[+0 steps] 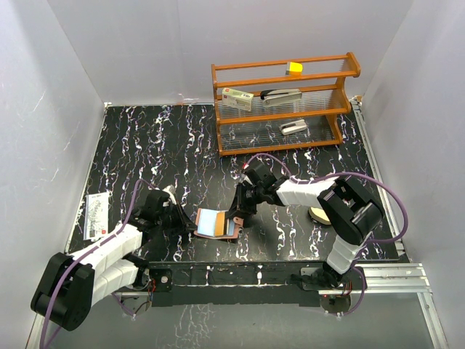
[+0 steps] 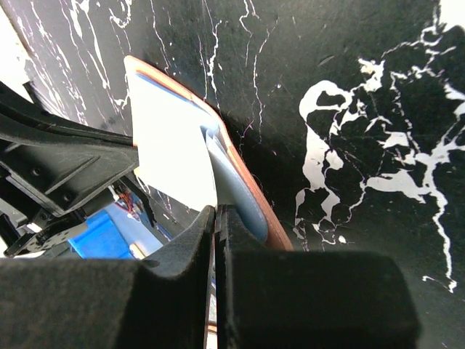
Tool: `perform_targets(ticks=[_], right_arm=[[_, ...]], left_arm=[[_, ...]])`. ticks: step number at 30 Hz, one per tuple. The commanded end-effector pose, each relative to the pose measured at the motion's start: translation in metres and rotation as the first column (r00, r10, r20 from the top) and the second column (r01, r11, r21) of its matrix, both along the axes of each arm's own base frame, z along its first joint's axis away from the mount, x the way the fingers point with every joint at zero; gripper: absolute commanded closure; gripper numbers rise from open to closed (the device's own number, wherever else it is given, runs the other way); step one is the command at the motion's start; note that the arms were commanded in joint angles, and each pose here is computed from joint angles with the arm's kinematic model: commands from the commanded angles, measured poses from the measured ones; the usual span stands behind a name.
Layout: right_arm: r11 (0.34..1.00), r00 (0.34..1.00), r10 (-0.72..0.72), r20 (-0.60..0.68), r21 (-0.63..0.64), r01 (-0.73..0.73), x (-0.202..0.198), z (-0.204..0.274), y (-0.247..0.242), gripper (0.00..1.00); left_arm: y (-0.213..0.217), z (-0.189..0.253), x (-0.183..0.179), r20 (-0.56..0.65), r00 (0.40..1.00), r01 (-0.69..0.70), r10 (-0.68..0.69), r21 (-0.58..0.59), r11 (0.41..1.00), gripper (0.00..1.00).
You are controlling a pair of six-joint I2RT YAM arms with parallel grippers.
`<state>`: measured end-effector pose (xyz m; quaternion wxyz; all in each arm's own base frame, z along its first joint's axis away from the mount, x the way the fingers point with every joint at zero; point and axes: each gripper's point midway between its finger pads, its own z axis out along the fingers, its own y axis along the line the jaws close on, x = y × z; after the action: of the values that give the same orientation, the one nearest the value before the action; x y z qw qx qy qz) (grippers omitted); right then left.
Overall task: Put the credit cards into the card holder
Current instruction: Insert the credit card into the card holder.
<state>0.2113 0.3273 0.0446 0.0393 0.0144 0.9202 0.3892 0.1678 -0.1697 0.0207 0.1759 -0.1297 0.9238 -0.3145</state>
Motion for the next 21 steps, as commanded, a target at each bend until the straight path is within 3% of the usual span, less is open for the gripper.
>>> perform_targets(ticks=[1, 21], right_arm=[[0.999, 0.999, -0.029, 0.027, -0.038, 0.030, -0.001, 0.000, -0.002, 1.00], [0.997, 0.992, -0.071, 0.100, -0.030, 0.074, 0.015, -0.009, 0.000, 1.00]], left_arm=[[-0.002, 0.002, -0.003, -0.002, 1.000, 0.008, -0.008, -0.016, 1.000, 1.00], [-0.006, 0.003, -0.006, -0.015, 1.000, 0.004, -0.004, -0.056, 0.998, 1.00]])
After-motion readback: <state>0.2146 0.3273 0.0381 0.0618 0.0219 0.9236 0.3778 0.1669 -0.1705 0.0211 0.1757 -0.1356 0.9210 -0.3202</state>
